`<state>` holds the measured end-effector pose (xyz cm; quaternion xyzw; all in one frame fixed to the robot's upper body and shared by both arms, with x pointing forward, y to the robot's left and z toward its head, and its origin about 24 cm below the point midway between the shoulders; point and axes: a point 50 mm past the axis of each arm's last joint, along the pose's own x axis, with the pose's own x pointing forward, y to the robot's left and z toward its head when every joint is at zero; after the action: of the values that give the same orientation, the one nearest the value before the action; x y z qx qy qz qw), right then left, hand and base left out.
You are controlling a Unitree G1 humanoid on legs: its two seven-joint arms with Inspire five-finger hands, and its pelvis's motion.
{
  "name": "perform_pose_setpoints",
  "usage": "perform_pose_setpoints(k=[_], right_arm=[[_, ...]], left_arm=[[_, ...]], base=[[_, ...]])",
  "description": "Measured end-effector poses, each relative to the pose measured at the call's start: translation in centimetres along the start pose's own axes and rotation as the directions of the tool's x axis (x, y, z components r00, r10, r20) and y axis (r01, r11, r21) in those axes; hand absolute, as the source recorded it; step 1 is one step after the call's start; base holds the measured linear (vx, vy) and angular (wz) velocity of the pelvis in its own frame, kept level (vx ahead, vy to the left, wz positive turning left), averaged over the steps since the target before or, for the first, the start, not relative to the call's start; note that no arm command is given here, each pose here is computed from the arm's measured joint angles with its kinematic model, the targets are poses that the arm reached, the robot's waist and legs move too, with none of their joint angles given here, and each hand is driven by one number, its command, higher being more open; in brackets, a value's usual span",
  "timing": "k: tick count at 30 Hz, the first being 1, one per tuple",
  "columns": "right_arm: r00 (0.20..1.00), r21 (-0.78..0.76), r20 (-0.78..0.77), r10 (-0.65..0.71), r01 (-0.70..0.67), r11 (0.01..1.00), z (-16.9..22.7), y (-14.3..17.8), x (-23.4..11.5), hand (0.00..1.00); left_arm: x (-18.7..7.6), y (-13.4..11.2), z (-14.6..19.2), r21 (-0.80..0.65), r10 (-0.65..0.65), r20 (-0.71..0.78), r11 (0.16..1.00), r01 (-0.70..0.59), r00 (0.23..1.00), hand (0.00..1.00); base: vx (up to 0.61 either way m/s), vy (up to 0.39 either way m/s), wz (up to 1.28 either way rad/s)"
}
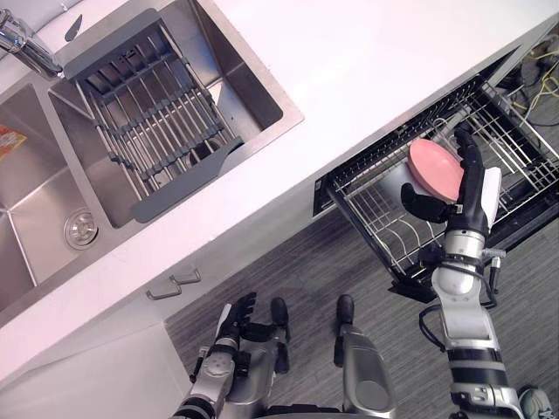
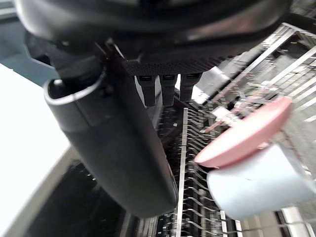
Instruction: Walk over to the sink, pick up the cup, carry it to the dishwasher, place the cup inside the dishwasher, then close the dishwasher door
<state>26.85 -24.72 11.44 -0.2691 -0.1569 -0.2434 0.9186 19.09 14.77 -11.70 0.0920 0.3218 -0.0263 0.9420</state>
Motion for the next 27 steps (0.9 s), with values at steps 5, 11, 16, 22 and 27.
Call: perform_pose_setpoints(k=[5,11,16,22,27], right_arm=[[0.999,-0.005,0.007,0.05,-0.05,0.999,-0.3,-0.9,-2.4,0.9],[0.998,0.01,-0.056,0.007,-0.006,1.0,-2.0,-3.3,-4.9,0.9],[0.978,0.025,-0.193,-0.079,0.086,0.996,-4.2,-5.0,-7.2,0.9],[0.895,0.067,-0.427,-0.131,0.175,0.982,-7.6,-5.7,-11.5,0.9],[0.76,0.131,-0.636,-0.134,0.277,0.952,-10.4,-4.9,-15.7,0.9]], left_arm=[[-0.3,0.9,-1.3,0.052,-0.001,-0.051,0.999,0.004,0.999,0.9],[-1.6,1.8,-4.2,0.039,0.027,-0.148,0.999,-0.021,0.989,0.9],[-2.6,2.2,-6.0,0.023,0.048,-0.207,0.999,-0.044,0.977,0.9],[-3.5,2.0,-7.5,-0.017,0.059,-0.271,0.998,-0.067,0.961,0.9],[-3.8,1.9,-7.9,-0.035,0.067,-0.285,0.996,-0.08,0.956,0.9]], base=[[0.06,0.013,0.05],[0.03,0.008,0.0],[-0.03,-0.004,-0.01],[-0.02,0.007,-0.03],[0.0,0.011,-0.03]])
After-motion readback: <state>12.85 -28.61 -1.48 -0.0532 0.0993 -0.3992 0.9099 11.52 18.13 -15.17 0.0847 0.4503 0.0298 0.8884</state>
